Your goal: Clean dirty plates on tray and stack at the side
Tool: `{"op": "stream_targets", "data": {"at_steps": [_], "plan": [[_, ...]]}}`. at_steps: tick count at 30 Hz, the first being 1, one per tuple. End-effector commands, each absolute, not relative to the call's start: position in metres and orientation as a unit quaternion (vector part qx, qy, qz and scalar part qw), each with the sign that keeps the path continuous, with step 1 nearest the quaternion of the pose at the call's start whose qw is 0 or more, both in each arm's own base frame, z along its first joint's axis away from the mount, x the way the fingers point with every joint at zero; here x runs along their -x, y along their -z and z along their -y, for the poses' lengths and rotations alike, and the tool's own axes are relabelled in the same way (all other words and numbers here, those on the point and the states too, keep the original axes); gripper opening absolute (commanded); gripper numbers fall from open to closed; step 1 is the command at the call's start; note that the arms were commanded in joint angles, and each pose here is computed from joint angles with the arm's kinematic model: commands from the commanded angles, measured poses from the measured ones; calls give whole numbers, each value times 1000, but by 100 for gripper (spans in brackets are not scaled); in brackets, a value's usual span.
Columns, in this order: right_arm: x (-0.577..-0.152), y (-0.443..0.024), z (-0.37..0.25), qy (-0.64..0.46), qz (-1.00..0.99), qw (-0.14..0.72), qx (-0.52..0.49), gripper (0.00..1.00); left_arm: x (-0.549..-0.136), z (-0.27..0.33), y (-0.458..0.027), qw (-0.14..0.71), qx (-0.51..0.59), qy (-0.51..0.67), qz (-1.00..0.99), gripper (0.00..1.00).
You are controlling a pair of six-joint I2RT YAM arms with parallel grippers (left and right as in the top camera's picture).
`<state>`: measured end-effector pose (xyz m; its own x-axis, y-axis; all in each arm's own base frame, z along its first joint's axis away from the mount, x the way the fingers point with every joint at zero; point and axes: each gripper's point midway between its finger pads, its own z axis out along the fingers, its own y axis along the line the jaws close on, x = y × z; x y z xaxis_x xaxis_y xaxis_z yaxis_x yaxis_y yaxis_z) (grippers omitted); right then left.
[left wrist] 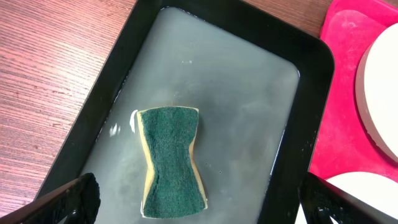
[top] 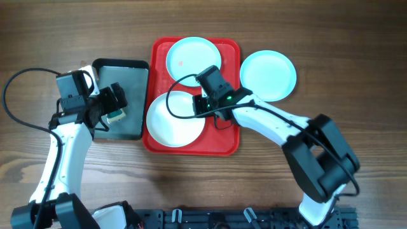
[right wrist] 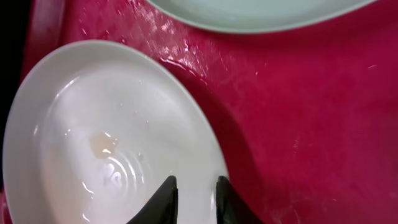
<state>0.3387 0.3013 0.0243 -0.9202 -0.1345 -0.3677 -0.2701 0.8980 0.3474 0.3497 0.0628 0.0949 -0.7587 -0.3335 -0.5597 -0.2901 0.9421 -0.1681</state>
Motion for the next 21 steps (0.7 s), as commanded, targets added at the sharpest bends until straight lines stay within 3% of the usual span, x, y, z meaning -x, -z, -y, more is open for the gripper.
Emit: {"op": "stream_targets", "data": {"at_steps": [1, 6, 15, 21], "plan": [[-334, -10, -300, -192, -963, 158, 104, 23, -352, -63, -99, 311, 164, 38, -935, 100], [-334, -12, -301, -194, -962, 159, 104, 23, -352, -63, -99, 311, 164, 38, -935, 100], [-347, -69, -317, -226, -936, 216, 161, 31, -352, -63, -99, 311, 164, 38, -935, 100], [-347, -59, -300, -183, -948, 215, 148, 31, -352, -63, -99, 311, 164, 38, -935, 100]]}}
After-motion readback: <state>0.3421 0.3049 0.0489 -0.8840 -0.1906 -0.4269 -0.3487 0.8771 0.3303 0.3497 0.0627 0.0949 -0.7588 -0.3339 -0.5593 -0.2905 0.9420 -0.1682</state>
